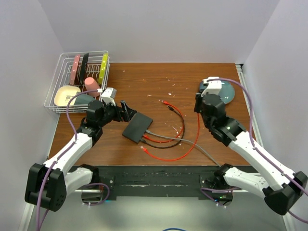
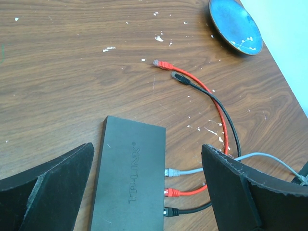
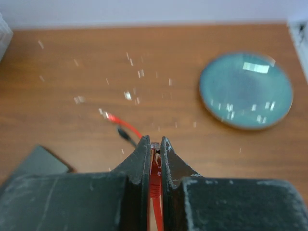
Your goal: Insert the plug into the switch port
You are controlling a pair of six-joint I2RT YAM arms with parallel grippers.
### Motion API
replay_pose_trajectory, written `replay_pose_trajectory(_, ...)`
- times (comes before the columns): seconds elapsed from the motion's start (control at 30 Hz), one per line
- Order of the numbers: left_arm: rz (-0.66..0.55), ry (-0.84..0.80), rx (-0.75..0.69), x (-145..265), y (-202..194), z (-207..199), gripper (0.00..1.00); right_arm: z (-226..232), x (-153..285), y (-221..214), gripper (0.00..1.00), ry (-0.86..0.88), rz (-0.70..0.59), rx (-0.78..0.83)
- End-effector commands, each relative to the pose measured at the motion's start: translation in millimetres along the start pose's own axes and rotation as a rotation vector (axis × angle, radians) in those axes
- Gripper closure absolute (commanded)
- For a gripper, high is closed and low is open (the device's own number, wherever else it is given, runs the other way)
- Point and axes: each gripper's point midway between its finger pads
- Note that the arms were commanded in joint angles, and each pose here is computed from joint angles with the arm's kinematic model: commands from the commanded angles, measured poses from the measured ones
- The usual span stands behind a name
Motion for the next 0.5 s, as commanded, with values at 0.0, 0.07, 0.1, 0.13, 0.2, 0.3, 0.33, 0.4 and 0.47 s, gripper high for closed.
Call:
replay_pose_trajectory(0.0,-0.046,-0.019,-0.017,1,18,-4,0.01,-8,-10,-52,1.00,-0.074,0.128,-0.081)
replay_pose_trajectory(0.07,-0.044,-0.019,-0.018,0,18,-4,0.02,-17,-14,-69,1.00,-0.123,0.162,-0.064)
replay_pose_trajectory(0.1,-0.044,-0.019,-0.019,0,18,-4,0.02,-18,-15,-74,1.00,-0.140,0.169,-0.083)
replay_pose_trajectory(0.13,-0.046,-0.019,-0.020,0,19,-4,0.02,-21,-17,-80,1.00,-0.153,0.180,-0.080)
replay_pose_trajectory(0.2,-0.044,-0.019,-0.021,0,18,-4,0.02,-27,-18,-90,1.00,-0.194,0.200,-0.077)
replay_pose_trajectory(0.3,-0.043,-0.017,-0.023,0,18,-4,0.02,-31,-20,-102,0.80,-0.224,0.235,-0.059)
replay_pose_trajectory(0.33,-0.045,-0.015,-0.027,0,18,-3,0.02,-31,-20,-102,0.62,-0.226,0.238,-0.058)
replay_pose_trajectory(0.4,-0.045,-0.015,-0.029,1,18,-3,0.02,-33,-18,-102,0.43,-0.234,0.240,-0.053)
replay_pose_trajectory(0.47,-0.044,-0.014,-0.029,0,18,-3,0.02,-33,-17,-97,0.28,-0.230,0.228,-0.059)
Point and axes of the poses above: each gripper's point midway between its finger pads, its own x axis back along the fingers, its own z axis along the line the jaws close on, y = z × x, and after that the axes turned 11 degrees about -x, right-handed
